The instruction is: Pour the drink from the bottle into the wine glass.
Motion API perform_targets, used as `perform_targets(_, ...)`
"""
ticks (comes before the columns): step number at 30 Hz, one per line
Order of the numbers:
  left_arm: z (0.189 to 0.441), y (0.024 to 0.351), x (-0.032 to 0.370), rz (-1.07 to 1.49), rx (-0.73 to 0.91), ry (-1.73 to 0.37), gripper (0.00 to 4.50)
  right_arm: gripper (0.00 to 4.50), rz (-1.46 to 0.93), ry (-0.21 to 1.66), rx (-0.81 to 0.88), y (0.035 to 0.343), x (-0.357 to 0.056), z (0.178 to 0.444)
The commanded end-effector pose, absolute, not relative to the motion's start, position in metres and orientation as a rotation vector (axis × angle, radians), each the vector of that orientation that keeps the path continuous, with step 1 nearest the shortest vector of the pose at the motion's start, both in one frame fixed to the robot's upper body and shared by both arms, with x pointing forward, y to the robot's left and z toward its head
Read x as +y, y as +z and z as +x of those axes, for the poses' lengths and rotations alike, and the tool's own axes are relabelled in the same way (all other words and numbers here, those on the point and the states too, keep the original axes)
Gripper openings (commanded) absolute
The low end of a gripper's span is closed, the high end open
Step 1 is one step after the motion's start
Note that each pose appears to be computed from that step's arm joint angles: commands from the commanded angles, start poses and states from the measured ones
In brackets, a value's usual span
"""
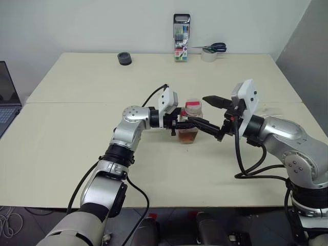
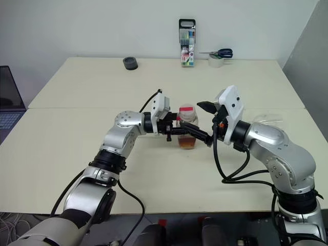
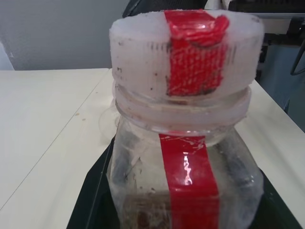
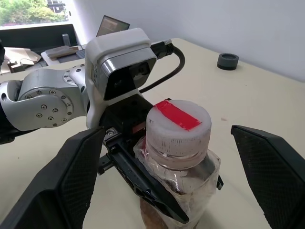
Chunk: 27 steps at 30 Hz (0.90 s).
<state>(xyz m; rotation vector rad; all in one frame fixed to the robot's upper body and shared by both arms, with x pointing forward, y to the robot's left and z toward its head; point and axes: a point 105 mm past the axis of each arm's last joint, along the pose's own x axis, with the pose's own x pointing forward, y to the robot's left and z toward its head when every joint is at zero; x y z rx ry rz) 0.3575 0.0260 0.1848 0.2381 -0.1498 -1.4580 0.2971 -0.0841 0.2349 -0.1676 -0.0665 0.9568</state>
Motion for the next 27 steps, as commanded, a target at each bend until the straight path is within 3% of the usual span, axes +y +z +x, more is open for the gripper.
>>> perform_targets(1,0.355,0.199,0.024,0.251,-0.212,-1.461,1.69,4.5,-0.188,0.96,-0.108,0.247,-0.082,0.298)
perform_targets(11,0.354,0.199,0.021,0.249,-0.215,-1.465,1.69,4.5,-0.211,0.971,-0.118,0.25,-0.073,0.312)
perform_targets(14,0.354,0.198,0.021,0.248,-0.215,-1.466,1.69,3.91,-0.212,0.968,-0.128,0.252,-0.073,0.313)
perform_targets(20,0.354,0.197,0.021,0.245,-0.213,-1.465,1.69,1.9,-0.212,0.976,-0.15,0.254,-0.071,0.309)
perform_targets(27,0.353,0.196,0.021,0.236,-0.21,-1.46,1.69,1.83,-0.387,0.864,-0.263,0.26,-0.083,0.311)
